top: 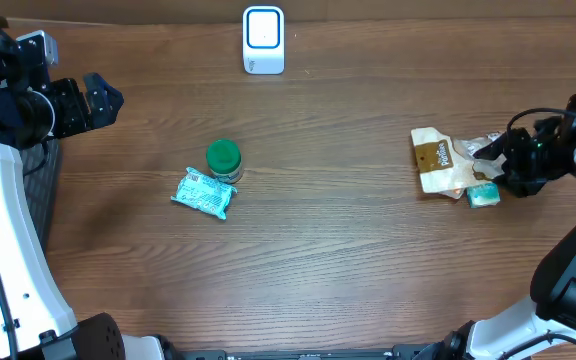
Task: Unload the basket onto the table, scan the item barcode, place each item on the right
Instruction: 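Carry the mushroom bag right and set it on the table, then move the right gripper to the pale green packet and grasp it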
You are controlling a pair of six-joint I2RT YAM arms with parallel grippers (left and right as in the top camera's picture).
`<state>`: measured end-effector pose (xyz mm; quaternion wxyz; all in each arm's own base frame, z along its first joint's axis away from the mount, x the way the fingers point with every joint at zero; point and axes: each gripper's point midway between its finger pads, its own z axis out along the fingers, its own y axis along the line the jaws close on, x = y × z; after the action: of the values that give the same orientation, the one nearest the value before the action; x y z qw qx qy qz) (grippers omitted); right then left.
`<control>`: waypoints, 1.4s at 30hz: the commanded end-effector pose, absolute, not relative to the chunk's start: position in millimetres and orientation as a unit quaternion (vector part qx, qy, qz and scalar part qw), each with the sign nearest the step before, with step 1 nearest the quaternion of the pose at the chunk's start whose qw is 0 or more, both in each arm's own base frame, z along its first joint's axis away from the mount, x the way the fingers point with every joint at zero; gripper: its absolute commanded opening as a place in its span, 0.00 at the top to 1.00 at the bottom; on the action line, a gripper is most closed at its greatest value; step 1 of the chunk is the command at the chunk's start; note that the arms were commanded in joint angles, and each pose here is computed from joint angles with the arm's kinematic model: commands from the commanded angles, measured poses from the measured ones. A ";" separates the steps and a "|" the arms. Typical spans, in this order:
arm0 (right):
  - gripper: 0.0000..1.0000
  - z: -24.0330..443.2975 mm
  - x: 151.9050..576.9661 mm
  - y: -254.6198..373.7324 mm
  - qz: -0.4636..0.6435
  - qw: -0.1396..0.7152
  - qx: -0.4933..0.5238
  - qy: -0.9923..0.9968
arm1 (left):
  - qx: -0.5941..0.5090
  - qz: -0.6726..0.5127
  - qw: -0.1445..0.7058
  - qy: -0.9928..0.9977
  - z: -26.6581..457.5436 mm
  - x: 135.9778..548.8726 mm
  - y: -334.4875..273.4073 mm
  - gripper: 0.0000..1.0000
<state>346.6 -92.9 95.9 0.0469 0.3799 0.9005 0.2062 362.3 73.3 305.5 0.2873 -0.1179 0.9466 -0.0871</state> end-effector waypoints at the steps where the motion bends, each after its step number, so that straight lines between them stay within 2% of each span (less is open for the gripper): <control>1: 0.44 136.1 360.3 -97.8 0.203 0.097 0.354 0.908 | -0.110 -0.085 0.291 0.947 307.0 363.4 73.3 0.00; 8: 0.44 184.3 361.5 -66.1 0.214 0.126 0.309 0.918 | -0.110 -0.085 0.291 0.947 307.0 363.4 73.3 0.00; 14: 0.41 199.5 374.3 11.0 0.271 0.128 0.213 0.930 | -0.110 -0.085 0.291 0.947 306.9 363.4 73.3 0.00; 16: 0.35 198.4 381.5 50.9 0.279 0.133 0.155 0.938 | -0.110 -0.085 0.291 0.947 306.9 363.4 73.3 0.00; 18: 0.34 196.3 384.7 82.9 0.286 0.131 0.116 0.942 | -0.110 -0.085 0.291 0.947 306.9 363.4 73.3 0.01; 29: 0.34 151.2 369.1 271.2 0.331 0.075 -0.016 0.941 | -0.110 -0.085 0.291 0.947 306.9 363.4 73.3 0.00; 42: 0.34 84.9 345.1 367.0 0.296 0.067 -0.012 0.953 | -0.110 -0.085 0.291 0.947 307.1 363.4 73.3 0.00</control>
<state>347.8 356.3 99.0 0.0633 -0.0401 0.9448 0.3189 362.3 73.3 305.5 0.2873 -0.1179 0.9466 -0.0871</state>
